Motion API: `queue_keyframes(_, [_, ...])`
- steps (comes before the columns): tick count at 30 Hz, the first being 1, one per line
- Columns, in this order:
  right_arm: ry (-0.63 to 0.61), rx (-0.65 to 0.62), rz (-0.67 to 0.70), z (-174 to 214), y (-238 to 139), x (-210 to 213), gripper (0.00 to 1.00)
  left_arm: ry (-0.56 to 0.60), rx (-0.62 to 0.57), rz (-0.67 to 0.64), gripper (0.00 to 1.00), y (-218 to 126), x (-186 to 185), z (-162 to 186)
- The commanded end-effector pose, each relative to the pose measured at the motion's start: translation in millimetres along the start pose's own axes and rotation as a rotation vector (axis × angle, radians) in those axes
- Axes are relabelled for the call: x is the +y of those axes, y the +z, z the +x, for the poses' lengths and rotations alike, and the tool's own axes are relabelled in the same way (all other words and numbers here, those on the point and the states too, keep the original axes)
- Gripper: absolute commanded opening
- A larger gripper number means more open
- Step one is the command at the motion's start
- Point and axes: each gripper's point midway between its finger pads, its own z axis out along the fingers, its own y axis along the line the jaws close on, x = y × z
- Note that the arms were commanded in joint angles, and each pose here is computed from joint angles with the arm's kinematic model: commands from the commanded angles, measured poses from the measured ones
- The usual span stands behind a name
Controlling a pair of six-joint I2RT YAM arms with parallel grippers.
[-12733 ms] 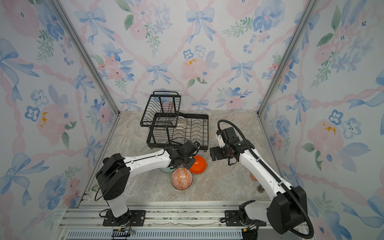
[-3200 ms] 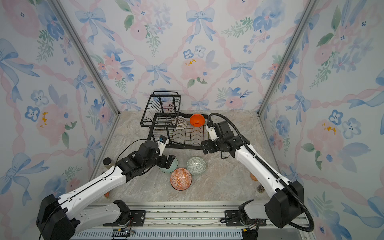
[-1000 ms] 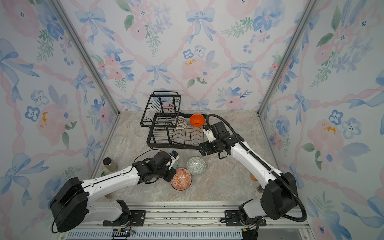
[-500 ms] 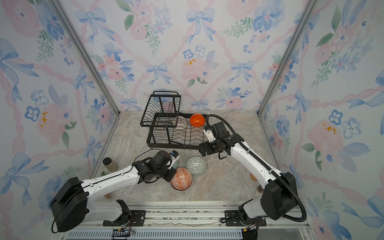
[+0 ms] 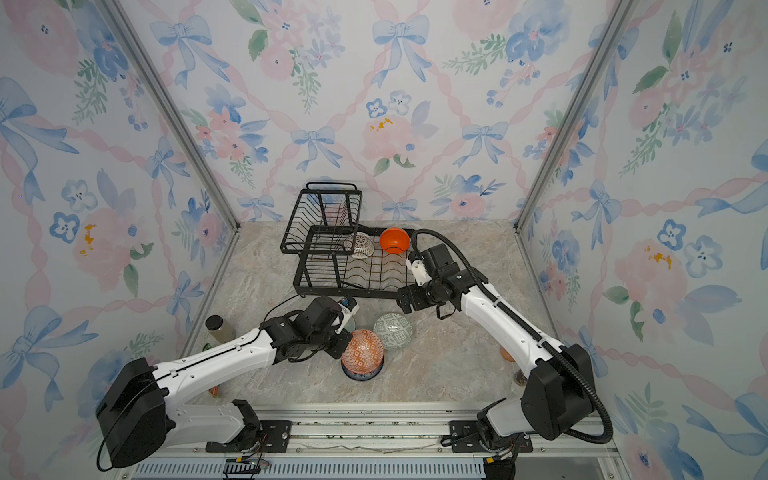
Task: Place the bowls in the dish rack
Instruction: 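Pinch the patterned bowl rim with the left gripper and lift it off the blue bowl, then raise the patterned bowl with the left gripper while the right gripper reaches for it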
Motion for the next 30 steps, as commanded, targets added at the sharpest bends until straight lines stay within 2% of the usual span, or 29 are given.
queue_keyframes(1, [0.0, 0.011, -0.014, 1, -3, 2, 0.97, 0.027, -0.087, -0.017, 0.0, -20, 0, -27])
queue_keyframes(12, [-0.006, -0.009, -0.036, -4, -10, 7, 0.97, 0.04, -0.157, -0.1, 0.0, -32, 11, -54])
queue_keyframes(18, [-0.019, -0.066, -0.061, -16, -23, 14, 0.97, 0.053, -0.221, -0.187, 0.0, -43, 22, -80])
queue_keyframes(30, [-0.029, -0.224, -0.08, -48, -54, 23, 0.98, -0.022, -0.5, -0.322, 0.0, -86, 43, -142])
